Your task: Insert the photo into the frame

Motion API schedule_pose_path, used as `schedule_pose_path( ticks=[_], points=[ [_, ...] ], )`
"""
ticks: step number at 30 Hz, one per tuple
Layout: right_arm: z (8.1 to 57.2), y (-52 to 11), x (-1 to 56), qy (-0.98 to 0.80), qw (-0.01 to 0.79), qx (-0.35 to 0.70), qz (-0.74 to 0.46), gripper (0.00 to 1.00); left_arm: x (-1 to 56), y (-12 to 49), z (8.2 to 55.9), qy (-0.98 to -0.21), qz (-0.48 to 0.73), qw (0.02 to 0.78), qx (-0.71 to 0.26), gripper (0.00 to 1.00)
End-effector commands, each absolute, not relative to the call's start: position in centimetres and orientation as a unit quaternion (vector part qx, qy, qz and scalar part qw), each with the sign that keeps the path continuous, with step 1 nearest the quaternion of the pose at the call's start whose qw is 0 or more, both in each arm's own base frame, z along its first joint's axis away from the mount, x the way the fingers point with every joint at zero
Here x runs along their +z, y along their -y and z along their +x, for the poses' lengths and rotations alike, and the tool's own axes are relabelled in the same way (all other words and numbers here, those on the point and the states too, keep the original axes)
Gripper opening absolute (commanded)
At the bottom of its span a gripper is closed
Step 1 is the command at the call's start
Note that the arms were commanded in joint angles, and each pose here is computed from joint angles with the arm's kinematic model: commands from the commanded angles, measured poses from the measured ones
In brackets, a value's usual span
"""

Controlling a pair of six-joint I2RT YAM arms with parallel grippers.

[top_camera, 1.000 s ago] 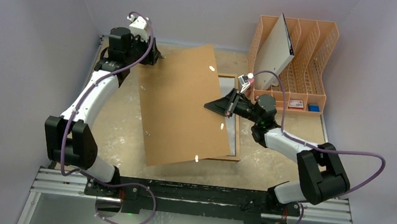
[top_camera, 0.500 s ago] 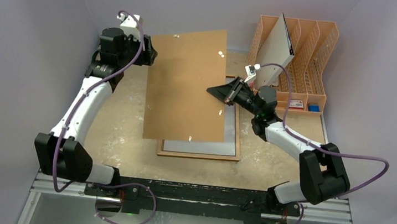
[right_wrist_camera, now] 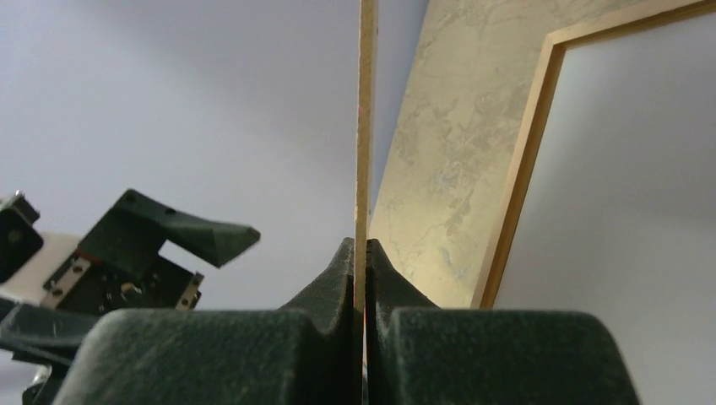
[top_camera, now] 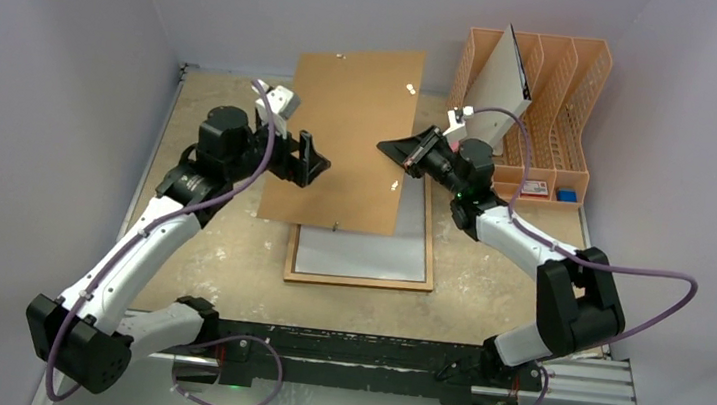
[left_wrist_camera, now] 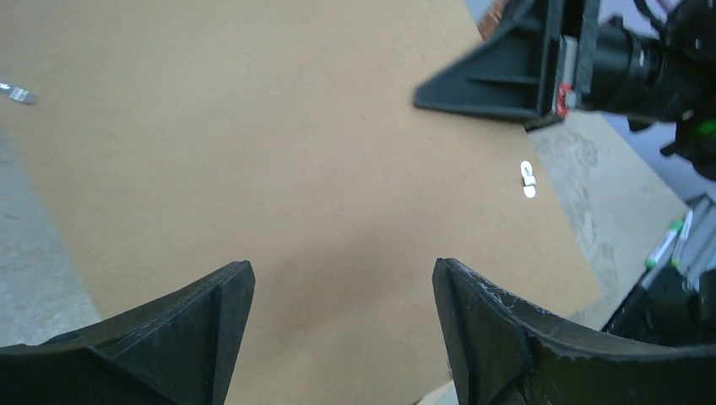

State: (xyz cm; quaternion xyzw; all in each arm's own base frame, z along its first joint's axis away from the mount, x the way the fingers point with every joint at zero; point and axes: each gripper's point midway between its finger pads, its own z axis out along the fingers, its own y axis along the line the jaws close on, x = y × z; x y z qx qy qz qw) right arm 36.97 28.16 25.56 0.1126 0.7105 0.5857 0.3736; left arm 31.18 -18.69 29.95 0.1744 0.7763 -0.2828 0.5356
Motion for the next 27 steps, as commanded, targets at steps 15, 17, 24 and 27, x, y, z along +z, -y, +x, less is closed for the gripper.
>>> schedule_pose_path(
  ticks=[15,17,24,27],
  points=[
    [38.1,-28.5,30.8,-0.671,0.393,0.619,0.113,0.00,22.3,23.3,24.7,-0.792,0.367,0.435,-0.222,0.80],
    [38.0,-28.6,30.7,-0.672,0.390,0.620,0.110,0.00,21.7,23.0,24.7,-0.797,0.372,0.427,-0.209,0.79],
    [37.7,-28.7,30.8,-0.672,0.386,0.623,0.107,0.00,20.1,22.8,24.0,-0.794,0.402,0.408,-0.203,0.77],
    [37.7,-28.7,31.1,-0.669,0.387,0.626,0.105,0.00,19.7,22.8,24.2,-0.799,0.396,0.406,-0.199,0.76]
  ],
)
